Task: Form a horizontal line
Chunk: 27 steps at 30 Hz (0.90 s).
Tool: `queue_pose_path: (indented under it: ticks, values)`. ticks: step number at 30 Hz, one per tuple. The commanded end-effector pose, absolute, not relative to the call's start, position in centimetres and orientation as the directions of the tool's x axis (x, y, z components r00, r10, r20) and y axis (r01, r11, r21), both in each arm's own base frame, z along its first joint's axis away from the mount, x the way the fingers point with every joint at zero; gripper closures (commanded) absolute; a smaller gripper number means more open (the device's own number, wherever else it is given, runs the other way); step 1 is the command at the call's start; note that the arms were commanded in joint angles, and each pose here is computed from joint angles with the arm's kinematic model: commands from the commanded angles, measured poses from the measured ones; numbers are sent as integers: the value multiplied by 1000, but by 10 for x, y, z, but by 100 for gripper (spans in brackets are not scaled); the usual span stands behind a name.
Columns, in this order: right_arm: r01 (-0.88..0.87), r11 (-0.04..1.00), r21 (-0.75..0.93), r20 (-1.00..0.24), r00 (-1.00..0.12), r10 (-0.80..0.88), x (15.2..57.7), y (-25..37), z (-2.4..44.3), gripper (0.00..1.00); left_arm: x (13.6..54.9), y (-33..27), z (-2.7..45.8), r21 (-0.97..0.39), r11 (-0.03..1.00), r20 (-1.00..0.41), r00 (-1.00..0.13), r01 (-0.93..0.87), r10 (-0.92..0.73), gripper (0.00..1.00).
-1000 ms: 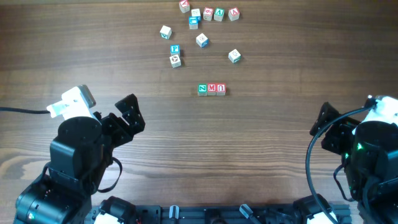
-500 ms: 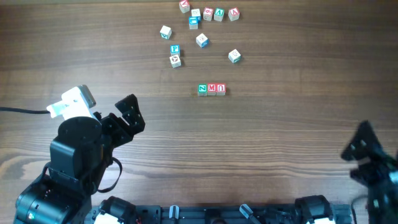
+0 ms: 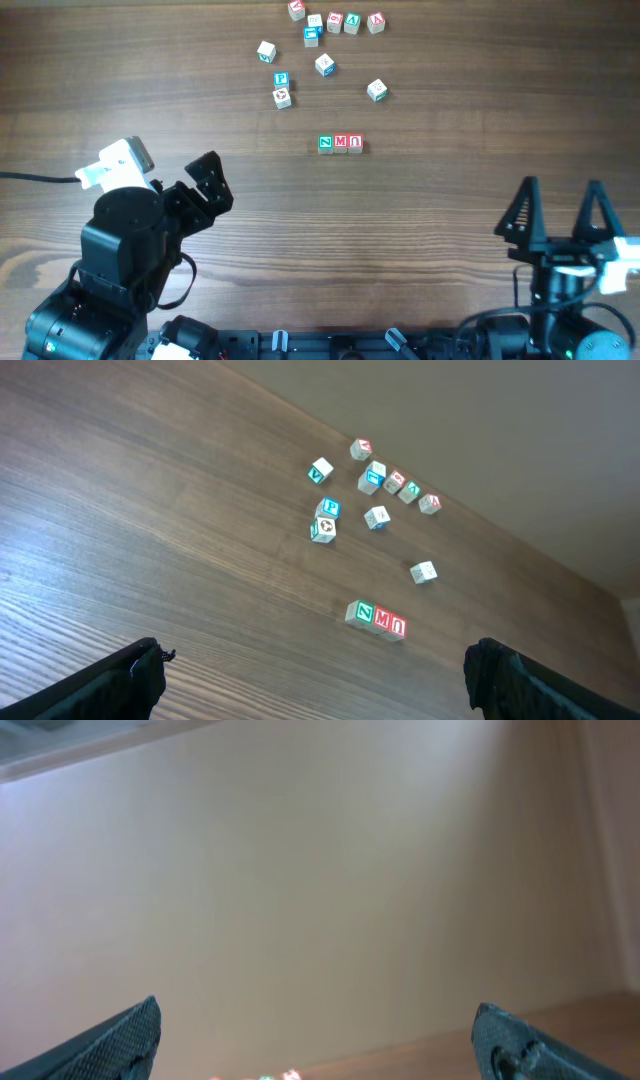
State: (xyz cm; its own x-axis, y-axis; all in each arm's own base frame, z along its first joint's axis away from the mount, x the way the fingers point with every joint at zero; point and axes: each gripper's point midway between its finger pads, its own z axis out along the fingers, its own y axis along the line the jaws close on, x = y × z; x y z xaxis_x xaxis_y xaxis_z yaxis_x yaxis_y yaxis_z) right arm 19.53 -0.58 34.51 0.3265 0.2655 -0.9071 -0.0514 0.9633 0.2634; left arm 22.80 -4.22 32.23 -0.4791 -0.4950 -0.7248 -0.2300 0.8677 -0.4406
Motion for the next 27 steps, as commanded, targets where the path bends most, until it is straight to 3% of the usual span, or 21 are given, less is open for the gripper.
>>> queue_pose_path:
  ticks: [1, 10, 18, 27]
  values:
    - [-122, 969, 216, -916, 319, 245, 203, 8, 329, 0, 229, -41, 323, -430, 873, -733, -475, -231, -487, 0]
    - [-97, 969, 226, -919, 308, 245, 218, 5, 299, 0, 229, -41, 323, -430, 873, -733, -475, -231, -487, 0]
    - [-135, 934, 332, -870, 338, 358, 230, 3, 264, 0, 229, -41, 323, -430, 873, -733, -475, -231, -487, 0]
    - [-36, 924, 382, -899, 217, 380, 241, -7, 228, 0, 229, -41, 323, -430, 873, -733, -475, -231, -487, 0]
